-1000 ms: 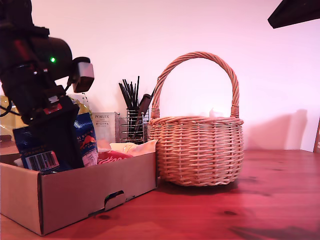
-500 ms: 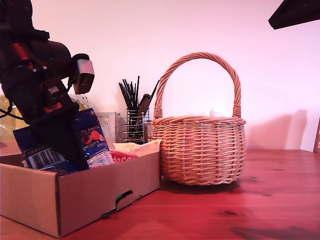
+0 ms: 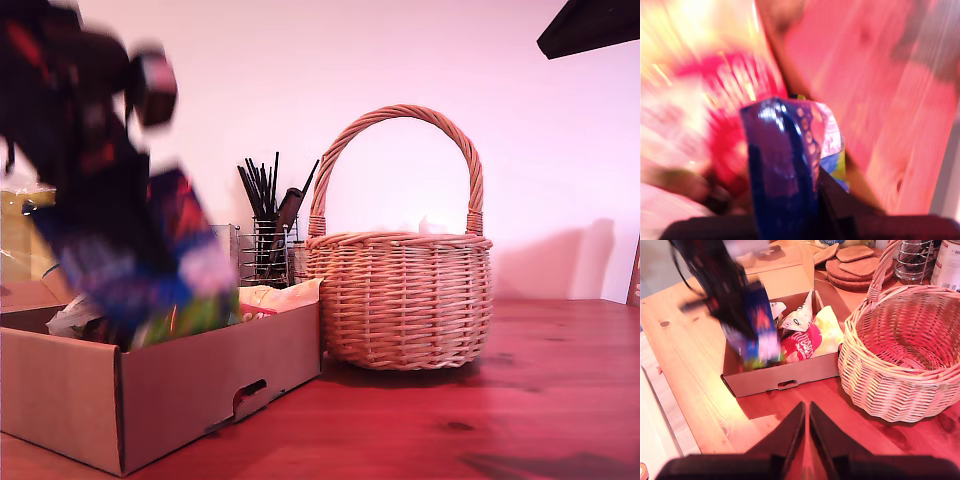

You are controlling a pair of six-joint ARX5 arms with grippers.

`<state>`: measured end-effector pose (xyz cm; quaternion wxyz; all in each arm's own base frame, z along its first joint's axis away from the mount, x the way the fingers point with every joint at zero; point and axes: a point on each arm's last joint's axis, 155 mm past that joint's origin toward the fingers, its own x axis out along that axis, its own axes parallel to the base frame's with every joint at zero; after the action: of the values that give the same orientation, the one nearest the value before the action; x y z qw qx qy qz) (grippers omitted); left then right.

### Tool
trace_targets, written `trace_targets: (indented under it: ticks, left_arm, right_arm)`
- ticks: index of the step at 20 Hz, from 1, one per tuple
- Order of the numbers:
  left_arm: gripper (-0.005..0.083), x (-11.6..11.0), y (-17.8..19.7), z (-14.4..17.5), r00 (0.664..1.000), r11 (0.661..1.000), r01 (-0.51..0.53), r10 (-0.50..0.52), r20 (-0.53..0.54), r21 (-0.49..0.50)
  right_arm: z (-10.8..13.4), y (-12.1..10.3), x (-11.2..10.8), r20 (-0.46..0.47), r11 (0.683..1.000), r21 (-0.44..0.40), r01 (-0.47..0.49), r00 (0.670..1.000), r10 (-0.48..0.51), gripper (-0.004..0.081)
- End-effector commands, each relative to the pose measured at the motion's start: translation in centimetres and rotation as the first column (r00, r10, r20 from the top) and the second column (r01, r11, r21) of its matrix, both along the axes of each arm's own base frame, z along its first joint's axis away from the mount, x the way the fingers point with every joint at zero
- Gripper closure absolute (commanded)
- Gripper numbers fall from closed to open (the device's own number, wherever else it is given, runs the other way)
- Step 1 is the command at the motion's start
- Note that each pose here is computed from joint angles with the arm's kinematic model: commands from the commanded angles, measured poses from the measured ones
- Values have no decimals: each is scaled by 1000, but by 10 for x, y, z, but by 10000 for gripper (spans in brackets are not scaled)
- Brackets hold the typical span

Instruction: Move the bags of Easter eggs from the cardboard box on the left into the woven basket on the right side.

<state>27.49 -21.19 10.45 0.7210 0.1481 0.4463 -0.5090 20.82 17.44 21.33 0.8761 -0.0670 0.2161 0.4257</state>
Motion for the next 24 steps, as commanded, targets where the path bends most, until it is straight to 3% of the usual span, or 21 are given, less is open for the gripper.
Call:
trace_targets:
  ticks: [1, 7, 11, 15, 18, 21, 24]
  left_arm:
    - [797, 3, -4, 21, 998, 999, 7, -5, 59, -33]
    - [797, 2, -7, 58, 990, 991, 23, -4, 144, -131]
    - [797, 5, -35, 97, 974, 951, 95, -28, 224, -294]
    - [797, 6, -68, 116, 939, 933, 165, -49, 340, -321]
    - [797, 29, -90, 143, 874, 926, 151, 38, 484, -345]
    - [797, 55, -109, 156, 787, 932, 114, 128, 604, -345]
    - [797, 69, -135, 150, 758, 915, 135, 150, 634, -379]
  right_arm:
    - [-5, 1, -1, -5, 1000, -7, -6, 1000, 6, 783]
    - [-5, 1, -1, -5, 1000, -7, -6, 1000, 6, 783]
    - [-5, 1, -1, -4, 1000, -6, -6, 1000, 6, 783]
    - [-5, 0, -1, -4, 1000, -7, -5, 1000, 5, 783]
    - [-5, 0, -1, -4, 1000, -7, -5, 1000, 5, 783]
    - [-5, 0, -1, -3, 1000, -6, -4, 1000, 4, 783]
    - [-4, -1, 1, 5, 1000, -7, 2, 1000, -2, 783]
